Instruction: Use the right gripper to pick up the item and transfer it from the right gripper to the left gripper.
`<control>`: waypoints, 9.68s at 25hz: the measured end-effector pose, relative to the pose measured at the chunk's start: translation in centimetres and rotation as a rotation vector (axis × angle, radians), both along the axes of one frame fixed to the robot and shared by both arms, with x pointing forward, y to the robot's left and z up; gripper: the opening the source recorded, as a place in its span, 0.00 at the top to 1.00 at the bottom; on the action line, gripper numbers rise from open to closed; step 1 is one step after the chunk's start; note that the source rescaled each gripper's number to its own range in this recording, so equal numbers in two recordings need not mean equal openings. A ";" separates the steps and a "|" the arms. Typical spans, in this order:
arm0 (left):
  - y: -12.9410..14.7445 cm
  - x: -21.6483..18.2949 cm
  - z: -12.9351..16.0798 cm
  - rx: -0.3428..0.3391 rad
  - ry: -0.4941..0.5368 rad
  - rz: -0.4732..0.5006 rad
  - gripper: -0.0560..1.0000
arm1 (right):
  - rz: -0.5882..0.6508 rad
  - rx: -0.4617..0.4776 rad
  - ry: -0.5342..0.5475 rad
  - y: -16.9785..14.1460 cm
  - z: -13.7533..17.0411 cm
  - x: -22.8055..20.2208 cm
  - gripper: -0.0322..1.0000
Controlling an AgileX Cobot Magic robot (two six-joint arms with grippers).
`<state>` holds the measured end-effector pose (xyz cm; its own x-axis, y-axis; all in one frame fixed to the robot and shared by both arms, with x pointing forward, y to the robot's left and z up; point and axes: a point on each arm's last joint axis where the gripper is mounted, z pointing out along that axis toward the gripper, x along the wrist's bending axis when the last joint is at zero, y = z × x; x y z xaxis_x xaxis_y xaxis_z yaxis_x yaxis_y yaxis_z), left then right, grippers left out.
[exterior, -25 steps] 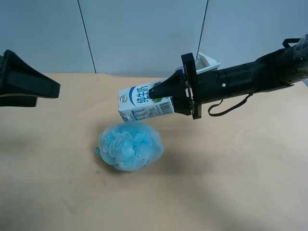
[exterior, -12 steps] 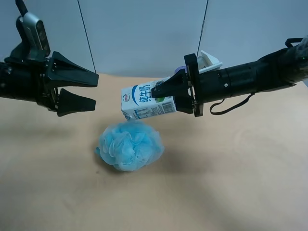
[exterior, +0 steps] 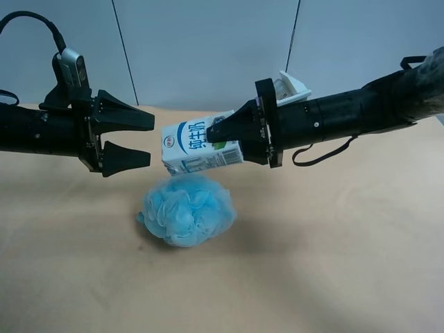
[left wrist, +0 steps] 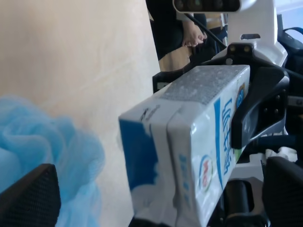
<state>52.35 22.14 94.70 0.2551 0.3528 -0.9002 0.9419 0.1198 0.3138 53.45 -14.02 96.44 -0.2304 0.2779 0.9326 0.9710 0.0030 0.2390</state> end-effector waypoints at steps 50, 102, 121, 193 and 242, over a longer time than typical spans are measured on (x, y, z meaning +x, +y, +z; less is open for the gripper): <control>-4.4 0.3 1.1 -0.076 0.013 -0.018 0.77 | -0.044 0.078 0.000 0.2 0.7 0.4 0.97; -4.5 0.7 5.4 -0.099 -0.066 -0.013 0.94 | -0.021 -0.824 -0.565 -6.8 10.0 -6.2 0.23; -4.5 0.6 5.3 -0.079 -0.075 -0.033 0.94 | -0.396 -1.158 -0.699 -15.2 16.6 -24.5 0.12; 1.6 6.2 8.1 1.029 -0.145 0.060 0.94 | -0.851 -1.059 -0.709 -15.9 8.8 -30.2 0.12; 3.0 9.1 0.9 1.229 -0.025 0.051 0.87 | -0.851 -1.058 -0.709 -15.9 8.8 -30.2 0.12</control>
